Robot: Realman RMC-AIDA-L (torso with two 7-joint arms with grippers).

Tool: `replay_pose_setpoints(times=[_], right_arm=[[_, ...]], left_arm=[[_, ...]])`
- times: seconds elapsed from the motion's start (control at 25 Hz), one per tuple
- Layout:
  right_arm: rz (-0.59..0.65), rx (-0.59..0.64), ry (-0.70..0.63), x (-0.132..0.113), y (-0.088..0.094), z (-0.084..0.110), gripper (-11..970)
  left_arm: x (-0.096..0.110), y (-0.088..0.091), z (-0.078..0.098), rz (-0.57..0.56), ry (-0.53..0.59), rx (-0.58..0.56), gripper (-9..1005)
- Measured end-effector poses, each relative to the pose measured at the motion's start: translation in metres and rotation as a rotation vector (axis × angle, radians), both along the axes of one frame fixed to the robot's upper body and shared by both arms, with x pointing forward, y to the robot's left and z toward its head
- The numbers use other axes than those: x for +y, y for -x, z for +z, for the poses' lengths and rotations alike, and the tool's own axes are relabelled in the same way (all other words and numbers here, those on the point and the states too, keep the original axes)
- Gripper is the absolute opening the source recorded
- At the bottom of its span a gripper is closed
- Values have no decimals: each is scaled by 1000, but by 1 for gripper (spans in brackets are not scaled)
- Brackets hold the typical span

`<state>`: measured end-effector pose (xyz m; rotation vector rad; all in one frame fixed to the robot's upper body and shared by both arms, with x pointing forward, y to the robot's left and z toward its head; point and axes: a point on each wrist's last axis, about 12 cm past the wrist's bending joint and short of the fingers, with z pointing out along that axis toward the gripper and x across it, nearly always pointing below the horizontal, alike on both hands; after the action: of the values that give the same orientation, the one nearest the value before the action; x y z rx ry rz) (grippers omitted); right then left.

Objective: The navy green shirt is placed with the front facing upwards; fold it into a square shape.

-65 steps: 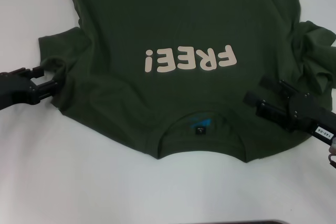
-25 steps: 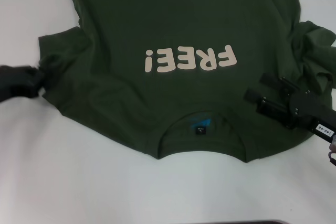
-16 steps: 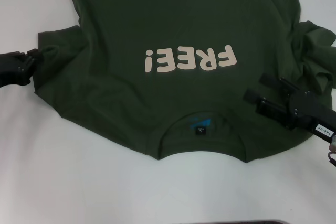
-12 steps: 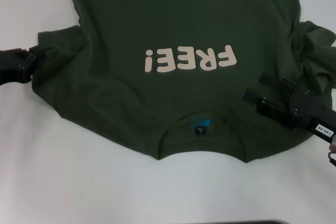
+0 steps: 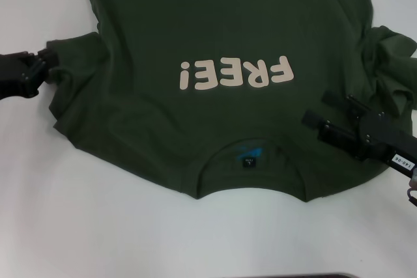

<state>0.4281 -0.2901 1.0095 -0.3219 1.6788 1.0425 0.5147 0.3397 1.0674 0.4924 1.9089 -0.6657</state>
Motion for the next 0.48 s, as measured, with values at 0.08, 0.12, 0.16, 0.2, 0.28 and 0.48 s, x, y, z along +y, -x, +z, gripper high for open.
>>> replay_pose_setpoints(times=[0.08,0.12,0.16,0.2,0.28,0.48], right_arm=[[0,0,0,0,0,0,912],[0,0,0,0,0,0,911],[0,-1,0,0,0,0,911],[0,-1,0,0,0,0,911],[0,-1,0,0,0,0,911],[0,-2,0,0,-1,0,911]], left_arm=[[2,2,-2,8,-2,4,40],[3,4,-2,13,-2,8,50],[4,5,-3,16,-4,12,61],[5,8,-5,18,-6,19,71],[8,13,-7,21,-13,29,92],[8,17,-12,7,-39,57,181]])
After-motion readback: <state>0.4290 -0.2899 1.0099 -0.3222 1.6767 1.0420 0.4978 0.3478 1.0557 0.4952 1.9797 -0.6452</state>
